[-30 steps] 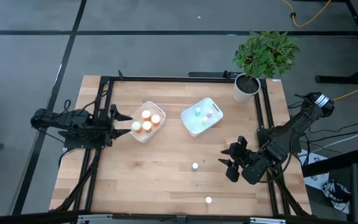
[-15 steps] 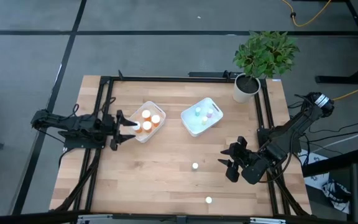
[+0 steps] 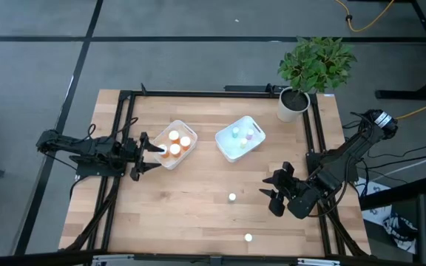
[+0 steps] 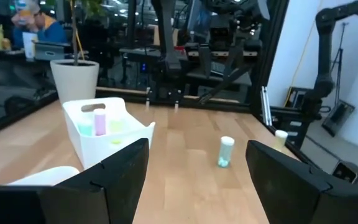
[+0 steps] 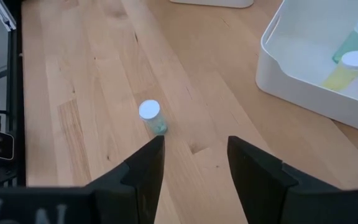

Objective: Pick and place medicine bottles into bin by pill shape (circle, oval)
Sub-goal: Put the green tablet bottle into the right white bin

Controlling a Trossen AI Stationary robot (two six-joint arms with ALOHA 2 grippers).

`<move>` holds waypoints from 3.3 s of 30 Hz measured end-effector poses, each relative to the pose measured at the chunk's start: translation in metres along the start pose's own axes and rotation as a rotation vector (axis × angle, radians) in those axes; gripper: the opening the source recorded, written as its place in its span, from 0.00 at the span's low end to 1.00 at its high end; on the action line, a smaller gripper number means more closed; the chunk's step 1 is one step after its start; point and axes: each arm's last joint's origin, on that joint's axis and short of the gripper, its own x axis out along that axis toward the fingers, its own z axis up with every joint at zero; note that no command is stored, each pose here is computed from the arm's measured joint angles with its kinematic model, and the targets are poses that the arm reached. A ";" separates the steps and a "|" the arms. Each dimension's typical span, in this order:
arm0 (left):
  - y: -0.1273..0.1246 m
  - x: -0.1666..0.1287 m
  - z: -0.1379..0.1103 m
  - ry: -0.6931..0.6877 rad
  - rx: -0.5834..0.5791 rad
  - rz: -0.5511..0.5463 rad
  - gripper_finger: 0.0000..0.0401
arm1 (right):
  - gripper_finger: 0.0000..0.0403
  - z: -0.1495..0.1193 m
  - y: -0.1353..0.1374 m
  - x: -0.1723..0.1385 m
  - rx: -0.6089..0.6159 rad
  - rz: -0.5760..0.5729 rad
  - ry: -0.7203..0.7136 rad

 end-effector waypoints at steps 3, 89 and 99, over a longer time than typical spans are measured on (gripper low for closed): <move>-0.001 0.000 0.000 0.004 0.023 -0.019 0.66 | 0.44 0.000 0.000 0.000 0.001 0.000 0.000; 0.000 0.001 -0.001 0.012 -0.021 -0.011 0.66 | 0.44 0.000 0.012 0.155 -0.365 0.224 0.213; 0.000 0.001 -0.001 0.012 -0.021 -0.011 0.66 | 0.44 0.000 0.012 0.155 -0.392 0.226 0.210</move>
